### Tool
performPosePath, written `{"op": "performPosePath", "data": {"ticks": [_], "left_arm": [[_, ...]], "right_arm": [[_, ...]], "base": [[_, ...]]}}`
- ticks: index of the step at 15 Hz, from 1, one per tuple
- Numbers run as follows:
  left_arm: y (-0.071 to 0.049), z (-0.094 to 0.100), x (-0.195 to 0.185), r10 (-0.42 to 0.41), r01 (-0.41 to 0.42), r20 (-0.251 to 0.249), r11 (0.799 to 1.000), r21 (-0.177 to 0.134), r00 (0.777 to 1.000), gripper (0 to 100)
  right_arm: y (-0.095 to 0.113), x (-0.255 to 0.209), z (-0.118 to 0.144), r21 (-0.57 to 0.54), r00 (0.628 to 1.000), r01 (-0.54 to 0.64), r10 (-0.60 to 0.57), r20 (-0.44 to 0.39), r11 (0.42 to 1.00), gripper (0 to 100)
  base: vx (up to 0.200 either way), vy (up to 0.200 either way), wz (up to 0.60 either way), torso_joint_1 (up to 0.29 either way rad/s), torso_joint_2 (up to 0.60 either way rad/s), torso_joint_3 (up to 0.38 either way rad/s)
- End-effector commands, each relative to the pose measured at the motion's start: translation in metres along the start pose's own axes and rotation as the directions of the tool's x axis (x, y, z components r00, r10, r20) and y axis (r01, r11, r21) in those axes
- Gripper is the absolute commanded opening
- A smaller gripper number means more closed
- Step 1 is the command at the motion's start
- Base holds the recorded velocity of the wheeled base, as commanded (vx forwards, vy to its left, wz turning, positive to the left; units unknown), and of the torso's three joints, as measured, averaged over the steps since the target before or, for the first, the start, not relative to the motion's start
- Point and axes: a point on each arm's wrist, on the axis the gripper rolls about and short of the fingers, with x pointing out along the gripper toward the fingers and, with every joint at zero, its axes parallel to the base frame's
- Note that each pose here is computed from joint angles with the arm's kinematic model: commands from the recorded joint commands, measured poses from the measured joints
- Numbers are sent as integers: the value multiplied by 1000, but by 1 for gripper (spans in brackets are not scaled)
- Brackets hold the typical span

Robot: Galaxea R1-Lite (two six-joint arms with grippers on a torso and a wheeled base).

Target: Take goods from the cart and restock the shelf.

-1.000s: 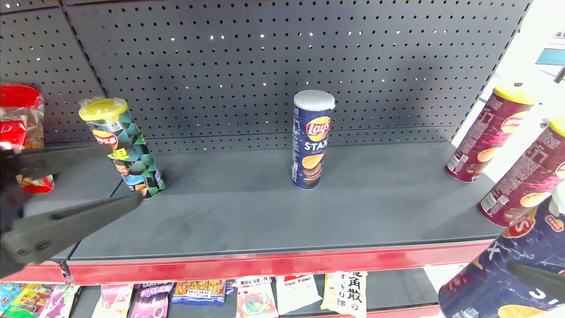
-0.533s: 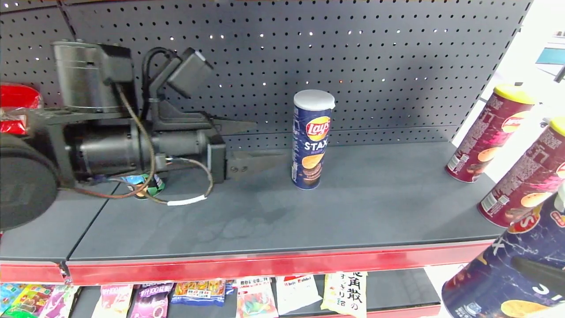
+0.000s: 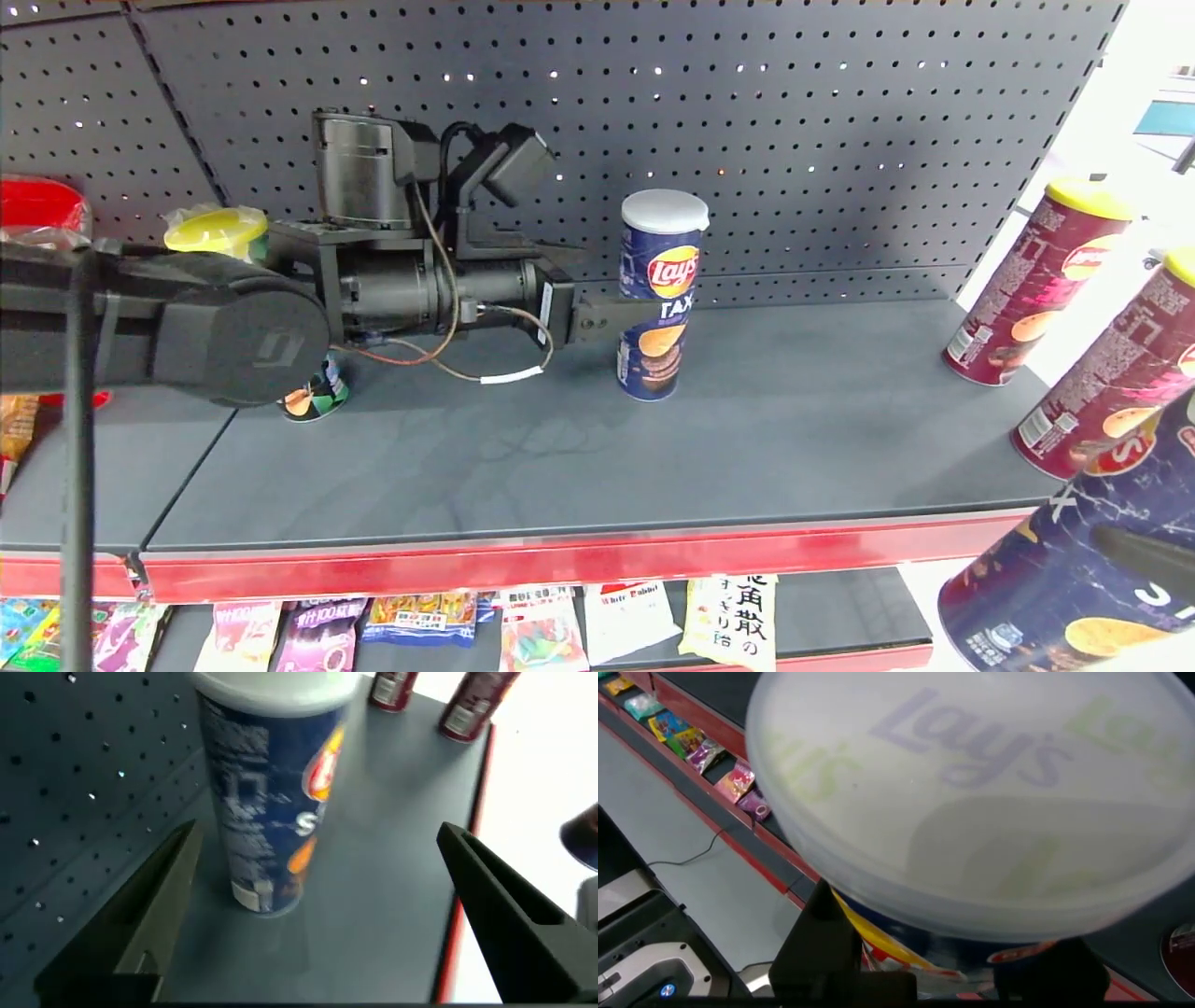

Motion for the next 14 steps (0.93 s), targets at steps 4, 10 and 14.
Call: {"op": "performPosePath", "data": {"ticks": [4, 10, 14], "left_arm": [[9, -4, 25, 14, -14, 0, 1000, 3, 1000, 100], [9, 2, 52, 16, -17, 30, 1000, 23, 999, 100], [9, -1, 69, 12, -12, 30, 1000, 25, 999, 100]], "right_arm": [[0, 0, 0, -1, 1000, 13, -13, -3, 1000, 0], [0, 0, 0, 0, 1000, 14, -14, -4, 1000, 0], [0, 0, 0, -1, 1000, 15, -15, -1, 1000, 0]], "base": [[0, 0, 0, 0, 0, 0], [0, 0, 0, 0, 0, 0], [0, 0, 0, 0, 0, 0]]}}
